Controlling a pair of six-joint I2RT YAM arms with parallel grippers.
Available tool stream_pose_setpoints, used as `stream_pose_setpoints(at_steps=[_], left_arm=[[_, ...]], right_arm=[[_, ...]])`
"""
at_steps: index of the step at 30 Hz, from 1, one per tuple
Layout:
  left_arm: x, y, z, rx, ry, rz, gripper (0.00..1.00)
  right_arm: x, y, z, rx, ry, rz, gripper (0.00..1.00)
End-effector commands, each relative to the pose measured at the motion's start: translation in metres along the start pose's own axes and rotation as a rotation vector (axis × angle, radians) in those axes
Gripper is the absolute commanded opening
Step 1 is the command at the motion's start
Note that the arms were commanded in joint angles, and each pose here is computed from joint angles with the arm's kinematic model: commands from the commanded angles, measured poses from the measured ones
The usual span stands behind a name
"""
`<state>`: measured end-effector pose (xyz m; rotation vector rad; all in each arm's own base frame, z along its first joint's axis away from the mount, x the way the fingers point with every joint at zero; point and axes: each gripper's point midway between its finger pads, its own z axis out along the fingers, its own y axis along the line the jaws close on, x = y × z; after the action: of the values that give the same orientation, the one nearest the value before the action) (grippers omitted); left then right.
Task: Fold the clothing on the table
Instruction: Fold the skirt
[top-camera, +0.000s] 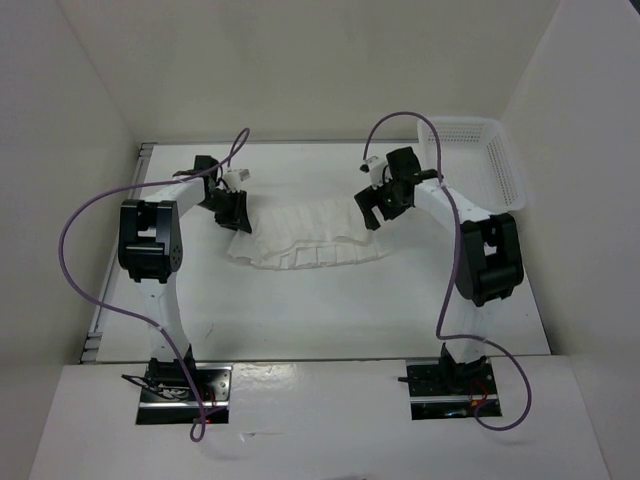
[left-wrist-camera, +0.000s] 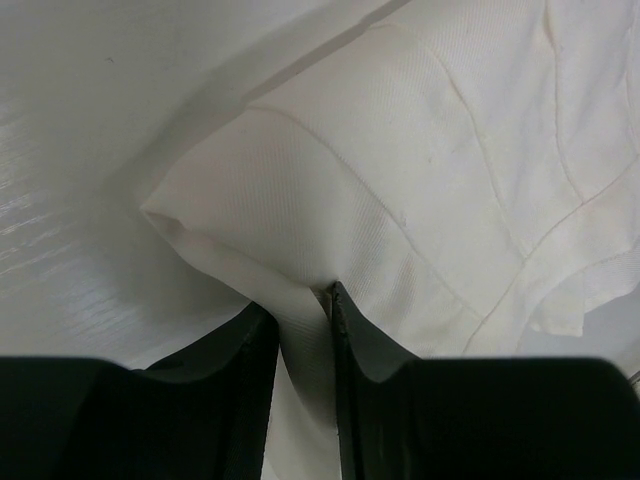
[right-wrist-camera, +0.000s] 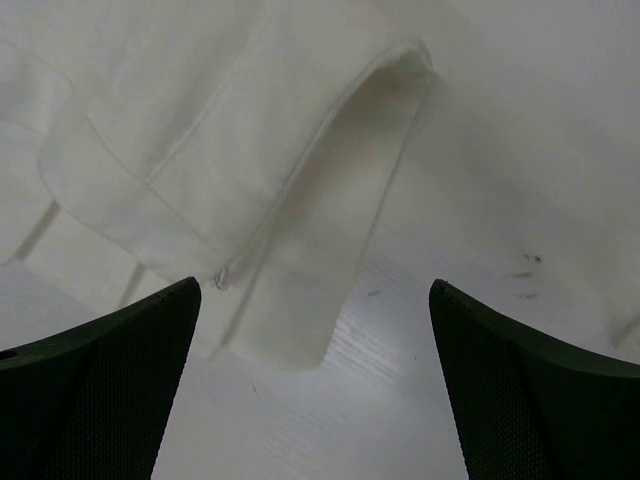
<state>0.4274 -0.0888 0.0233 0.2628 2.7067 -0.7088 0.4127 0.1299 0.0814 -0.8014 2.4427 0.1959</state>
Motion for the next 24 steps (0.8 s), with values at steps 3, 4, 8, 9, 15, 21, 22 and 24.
stream_pose_setpoints(at_steps=[3,4,8,9,15,21,22,24], left_arm=[[0.015,0.006,0.014,-0.017,0.048,0.0,0.32],[0.018,0.006,0.015,-0.017,0.056,-0.004,0.32],[0.018,0.007,0.015,-0.016,0.056,0.005,0.32],[0.021,0.006,0.015,-0.015,0.065,0.0,0.32],[0.011,0.002,0.009,-0.008,0.044,0.011,0.32],[0.008,-0.002,0.01,-0.006,0.04,0.032,0.31],[0.008,-0.002,0.01,-0.006,0.04,0.032,0.31],[0.008,-0.002,0.01,-0.006,0.04,0.032,0.31]], right_arm=[[-0.044,-0.023,0.004,-0.188,-0.131,0.152,0.99],[-0.042,-0.021,0.012,-0.212,-0.116,0.16,0.99],[-0.044,-0.026,0.018,-0.225,-0.121,0.169,0.99],[-0.041,-0.026,0.023,-0.229,-0.11,0.173,0.99],[-0.028,-0.015,0.038,-0.315,-0.085,0.202,0.99],[-0.013,-0.008,0.047,-0.349,-0.05,0.204,0.99],[-0.013,-0.008,0.048,-0.349,-0.052,0.193,0.99],[-0.011,-0.01,0.053,-0.341,-0.047,0.193,0.99]])
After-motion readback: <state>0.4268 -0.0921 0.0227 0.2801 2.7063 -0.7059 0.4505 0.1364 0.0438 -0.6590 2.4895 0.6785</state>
